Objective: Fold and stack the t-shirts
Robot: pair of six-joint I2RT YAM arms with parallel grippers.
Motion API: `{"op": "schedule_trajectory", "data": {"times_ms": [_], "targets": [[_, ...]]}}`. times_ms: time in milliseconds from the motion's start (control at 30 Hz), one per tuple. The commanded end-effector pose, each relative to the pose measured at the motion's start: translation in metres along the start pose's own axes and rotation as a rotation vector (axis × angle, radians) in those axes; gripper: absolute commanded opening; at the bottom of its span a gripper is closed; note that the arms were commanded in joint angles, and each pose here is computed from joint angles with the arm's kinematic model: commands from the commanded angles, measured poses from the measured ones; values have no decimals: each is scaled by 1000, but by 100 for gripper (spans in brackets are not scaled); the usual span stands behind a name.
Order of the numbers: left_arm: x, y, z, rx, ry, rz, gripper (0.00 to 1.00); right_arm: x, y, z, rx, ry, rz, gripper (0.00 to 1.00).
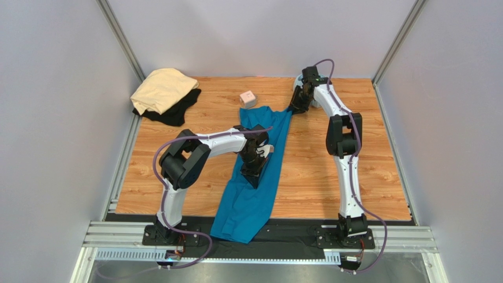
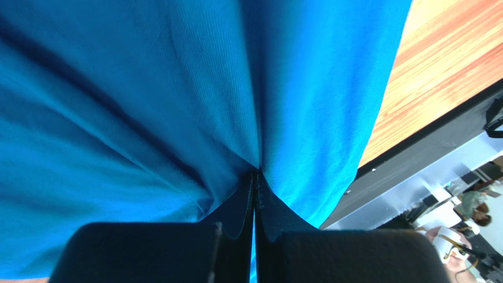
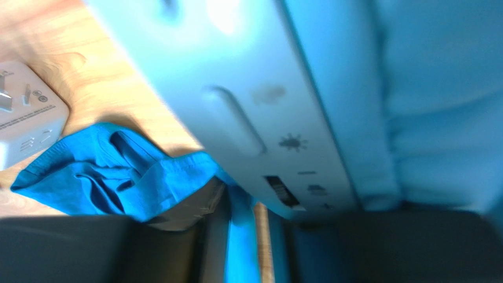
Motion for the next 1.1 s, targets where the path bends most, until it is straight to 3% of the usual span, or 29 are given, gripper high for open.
{"op": "schedule_trajectory", "data": {"times_ms": [0,133,367,667,700,833,1067], "targets": [[24,32,18,71,-13,-105,0,6,-25,-39,-175,-95,-17,37],[23,31,16,73,-10,-102,0,-4,-32,-33,-194,-115,30,43],[21,29,14,71,-3,-104,0,-19,-12,-22,-125,-112,57,44],[23,28,15,70,-8,-112,0,-26,-19,-15,-93,-156,80,45],[21,28,13,65,-4,-112,0,-28,-16,-13,-85,-160,90,42],[19,26,9,54,-2,-107,0,-32,-8,-14,-82,-149,105,0],[21,28,12,66,-7,-114,0,3,-9,-45,-204,-172,-41,0]]}}
Point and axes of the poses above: each gripper's point midway between its finger pads, its own y axis out along the fingers, its own x axis along the line the jaws close on, z = x × y, the point moved 2 cm from there along -y, back along the fingers, and after that the axes turned 5 degrees about -y, right-handed, at the moved point
